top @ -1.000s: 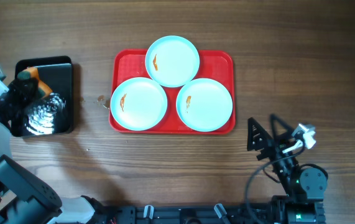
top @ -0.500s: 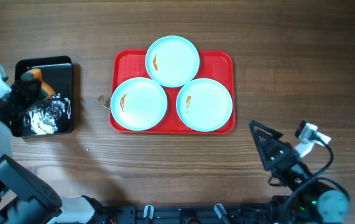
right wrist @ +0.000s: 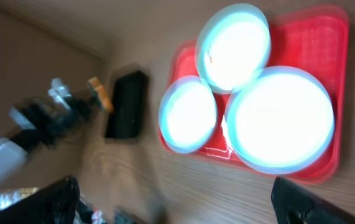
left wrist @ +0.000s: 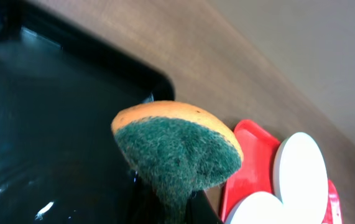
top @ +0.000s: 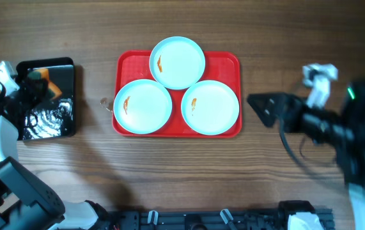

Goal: Clean dirty plates on tray and stack at the side
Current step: 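Move the right gripper over the right white plate on the red tray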

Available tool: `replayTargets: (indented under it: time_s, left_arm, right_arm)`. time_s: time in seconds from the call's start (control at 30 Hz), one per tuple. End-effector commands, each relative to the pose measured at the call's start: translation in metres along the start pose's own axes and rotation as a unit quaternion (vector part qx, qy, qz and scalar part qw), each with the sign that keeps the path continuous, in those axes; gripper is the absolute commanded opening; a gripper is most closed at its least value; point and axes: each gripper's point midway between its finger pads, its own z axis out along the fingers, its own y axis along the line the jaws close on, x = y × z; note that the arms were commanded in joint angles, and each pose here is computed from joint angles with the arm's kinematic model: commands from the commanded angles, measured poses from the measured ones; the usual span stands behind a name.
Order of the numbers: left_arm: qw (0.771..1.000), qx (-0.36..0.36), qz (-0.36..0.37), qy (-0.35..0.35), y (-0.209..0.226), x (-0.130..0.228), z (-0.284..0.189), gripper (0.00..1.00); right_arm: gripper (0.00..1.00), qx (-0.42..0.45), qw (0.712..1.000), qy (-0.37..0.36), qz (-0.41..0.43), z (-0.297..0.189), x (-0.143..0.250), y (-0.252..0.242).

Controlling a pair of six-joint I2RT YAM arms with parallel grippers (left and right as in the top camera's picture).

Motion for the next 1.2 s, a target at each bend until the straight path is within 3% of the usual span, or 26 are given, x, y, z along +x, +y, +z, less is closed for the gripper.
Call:
replayTargets:
  time_s: [0.0, 0.07, 0.2, 0.37, 0.43, 0.5, 0.63, 0.8, 0.97, 1.07, 1.17]
  left_arm:
    - [0.989, 0.133, 0.003, -0.059, -0.051, -0.038, -0.018, 0.04]
    - [0.975, 0.198, 0.021, -0.096, -0.073, -0.063, -0.039, 0.04]
    - [0.974, 0.187, 0.014, -0.127, -0.062, -0.078, -0.051, 0.04]
    - [0.996, 0.077, 0.013, -0.051, -0.006, -0.028, -0.008, 0.04]
    - [0.998, 0.067, 0.011, 0.007, 0.011, 0.007, 0.017, 0.04]
    - [0.996, 0.08, -0.013, 0.026, 0.016, 0.019, 0.029, 0.04]
    - [0.984, 0.165, -0.053, -0.026, -0.004, -0.019, 0.01, 0.04]
    - [0.97, 0.201, -0.05, -0.128, -0.03, -0.086, -0.046, 0.04]
    - [0.967, 0.206, -0.026, -0.148, -0.046, -0.096, -0.063, 0.04]
    - [0.981, 0.155, -0.027, -0.111, -0.025, -0.067, -0.036, 0.04]
    - [0.998, -0.014, -0.06, -0.032, 0.04, -0.006, 0.001, 0.04]
  right_arm:
    - [1.0, 0.035, 0.995, 0.054, -0.079, 0.026, -0.01, 0.003]
    - [1.0, 0.047, 0.993, 0.073, -0.081, 0.04, -0.006, 0.003]
    - [1.0, 0.065, 0.99, 0.09, -0.091, 0.058, 0.0, 0.003]
    - [1.0, 0.067, 0.99, 0.095, -0.075, 0.076, -0.003, 0.002]
    - [1.0, 0.074, 0.992, 0.098, -0.029, 0.085, -0.004, -0.002]
    - [1.0, 0.085, 0.99, 0.112, 0.003, 0.091, 0.0, -0.008]
    - [1.0, 0.098, 0.983, 0.157, -0.01, 0.097, 0.016, -0.019]
    - [1.0, 0.106, 0.981, 0.163, -0.015, 0.1, 0.018, -0.024]
    - [1.0, 0.129, 0.981, 0.147, -0.011, 0.1, 0.012, -0.032]
    - [1.0, 0.143, 0.979, 0.144, 0.0, 0.1, 0.013, -0.037]
    - [1.0, 0.147, 0.978, 0.149, 0.007, 0.105, 0.017, -0.043]
